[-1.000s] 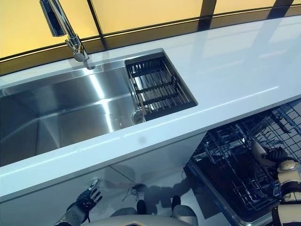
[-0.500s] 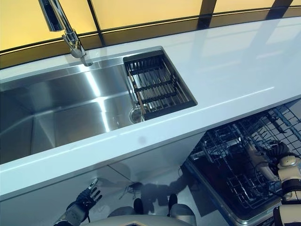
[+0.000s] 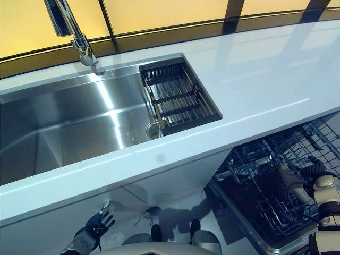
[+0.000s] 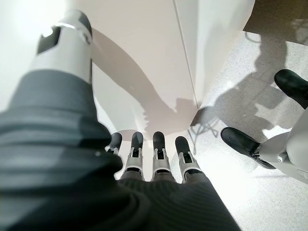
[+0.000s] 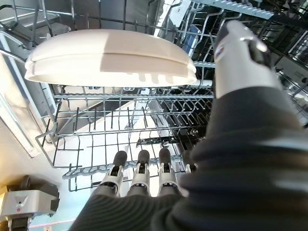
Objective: Take plates into dishwasher
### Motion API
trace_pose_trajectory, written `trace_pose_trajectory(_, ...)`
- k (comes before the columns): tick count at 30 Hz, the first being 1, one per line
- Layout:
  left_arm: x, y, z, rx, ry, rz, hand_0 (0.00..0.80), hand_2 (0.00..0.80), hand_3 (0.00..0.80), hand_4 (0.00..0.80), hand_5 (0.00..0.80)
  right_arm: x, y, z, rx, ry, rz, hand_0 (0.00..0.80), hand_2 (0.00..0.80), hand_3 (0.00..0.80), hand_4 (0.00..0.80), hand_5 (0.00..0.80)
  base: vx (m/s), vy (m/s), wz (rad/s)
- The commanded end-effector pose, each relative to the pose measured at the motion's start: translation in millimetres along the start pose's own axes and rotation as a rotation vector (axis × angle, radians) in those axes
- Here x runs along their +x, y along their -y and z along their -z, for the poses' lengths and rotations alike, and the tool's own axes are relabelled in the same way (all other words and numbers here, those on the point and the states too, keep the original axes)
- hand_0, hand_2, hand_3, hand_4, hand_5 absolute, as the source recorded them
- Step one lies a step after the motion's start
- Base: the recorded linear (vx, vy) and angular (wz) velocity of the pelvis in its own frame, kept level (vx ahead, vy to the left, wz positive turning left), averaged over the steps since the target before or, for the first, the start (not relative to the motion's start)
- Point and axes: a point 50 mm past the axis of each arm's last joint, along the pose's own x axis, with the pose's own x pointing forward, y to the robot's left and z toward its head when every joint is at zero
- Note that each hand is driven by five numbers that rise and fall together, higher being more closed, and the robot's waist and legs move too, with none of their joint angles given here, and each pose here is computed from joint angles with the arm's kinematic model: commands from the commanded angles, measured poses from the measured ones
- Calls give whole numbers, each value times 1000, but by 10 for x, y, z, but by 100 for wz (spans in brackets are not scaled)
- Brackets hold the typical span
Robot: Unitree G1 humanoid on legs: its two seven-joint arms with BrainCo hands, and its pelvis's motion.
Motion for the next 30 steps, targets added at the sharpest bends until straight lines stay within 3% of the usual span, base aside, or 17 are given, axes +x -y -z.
trace_pose_trajectory(1, 14, 58, -145, -36, 63, 39, 0, 0, 0, 0, 0, -23, 212, -151, 119, 89, 98, 0, 0, 0, 0, 0, 6, 57, 0)
trace_pose_trajectory(12, -13, -93, -15, -124, 45, -34, 0, 0, 0, 0, 0, -194, 37, 332, 473, 85, 126, 0, 0, 0, 0, 0, -6, 74, -5)
trace_pose_trajectory(21, 1, -62, 60, -117, 46, -15, 0, 0, 0, 0, 0, -277, -77, 711, 645, 34, 148, 0, 0, 0, 0, 0, -16, 125, -18)
trace_pose_trajectory(30, -30, -192, -72, -80, 75, -41, 0, 0, 0, 0, 0, -321, -382, 949, 885, -51, 56, 0, 0, 0, 0, 0, -101, 54, -20)
